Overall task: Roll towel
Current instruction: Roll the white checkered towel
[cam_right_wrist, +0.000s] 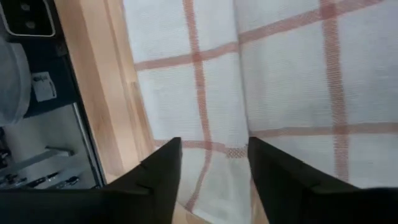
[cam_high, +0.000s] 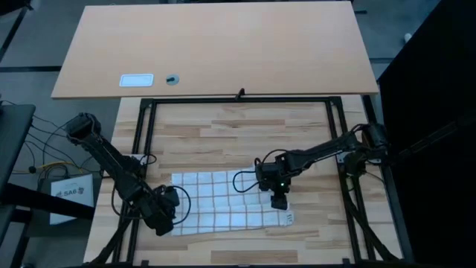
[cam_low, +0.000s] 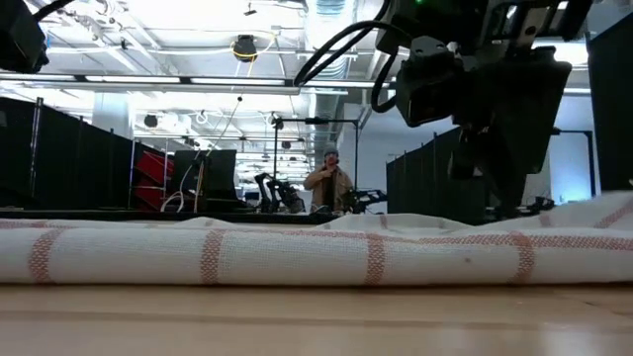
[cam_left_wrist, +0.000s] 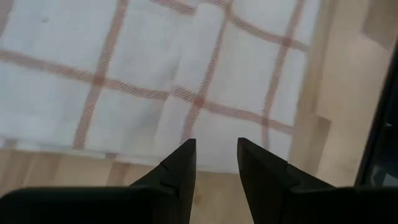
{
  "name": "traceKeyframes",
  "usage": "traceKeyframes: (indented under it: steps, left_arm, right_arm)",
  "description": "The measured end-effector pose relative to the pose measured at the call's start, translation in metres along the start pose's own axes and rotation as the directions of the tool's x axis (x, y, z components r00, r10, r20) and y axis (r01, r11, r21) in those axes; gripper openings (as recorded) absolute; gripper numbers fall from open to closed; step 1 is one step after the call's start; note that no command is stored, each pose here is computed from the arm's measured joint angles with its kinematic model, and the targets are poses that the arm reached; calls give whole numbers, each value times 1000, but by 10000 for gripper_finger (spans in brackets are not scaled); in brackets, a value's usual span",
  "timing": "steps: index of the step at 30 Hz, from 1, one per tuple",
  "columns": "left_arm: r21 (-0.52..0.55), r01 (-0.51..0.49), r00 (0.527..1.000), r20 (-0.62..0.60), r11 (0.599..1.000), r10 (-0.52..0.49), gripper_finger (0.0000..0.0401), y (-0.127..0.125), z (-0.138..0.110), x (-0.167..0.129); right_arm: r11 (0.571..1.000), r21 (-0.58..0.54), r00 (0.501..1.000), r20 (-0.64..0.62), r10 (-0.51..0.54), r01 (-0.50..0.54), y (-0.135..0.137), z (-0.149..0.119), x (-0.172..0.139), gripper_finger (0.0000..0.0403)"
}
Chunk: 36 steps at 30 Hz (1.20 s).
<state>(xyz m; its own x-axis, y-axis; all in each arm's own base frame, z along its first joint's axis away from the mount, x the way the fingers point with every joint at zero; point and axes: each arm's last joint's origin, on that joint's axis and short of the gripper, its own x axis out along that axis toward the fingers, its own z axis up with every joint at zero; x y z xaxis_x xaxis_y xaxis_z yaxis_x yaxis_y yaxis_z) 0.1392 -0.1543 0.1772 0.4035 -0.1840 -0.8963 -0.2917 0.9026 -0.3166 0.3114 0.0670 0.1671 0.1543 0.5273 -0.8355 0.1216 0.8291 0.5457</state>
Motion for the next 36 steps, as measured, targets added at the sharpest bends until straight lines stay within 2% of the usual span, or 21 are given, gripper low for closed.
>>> traceKeyframes:
  steps: [4, 10, 14, 19, 22, 26, 28, 36]
  left_arm:
    - [43, -26, 1000, 0, 999, 26, 101, -4, 8, -1]
    - [157, -116, 990, -59, 981, 126, 101, -5, 20, 15]
    - [212, -141, 978, -122, 967, 170, 101, -3, 21, 30]
    - [256, -142, 976, -126, 956, 179, 101, -2, 21, 34]
    - [265, -136, 976, -129, 955, 175, 87, -3, 21, 34]
    - [272, -127, 976, -137, 954, 169, 26, -3, 21, 33]
    - [274, -127, 976, -137, 953, 170, 8, -3, 21, 34]
    - [214, -153, 974, -131, 965, 184, 8, -2, 21, 33]
  right_arm:
    - [999, -39, 1000, 8, -10, 10, 6, 1, 0, 196]
    - [990, -140, 998, 66, -8, 17, 28, 0, 9, 196]
    - [988, -144, 996, 73, -41, 52, 35, -4, 13, 197]
    - [991, -125, 997, 68, -42, 50, 37, -5, 15, 196]
    - [991, -124, 997, 65, -41, 49, 39, -6, 16, 194]
    - [990, -130, 997, 66, -46, 54, 41, -7, 17, 189]
    - [990, -130, 996, 68, -50, 59, 40, -7, 17, 186]
    - [990, -127, 996, 71, -53, 62, 40, -7, 17, 182]
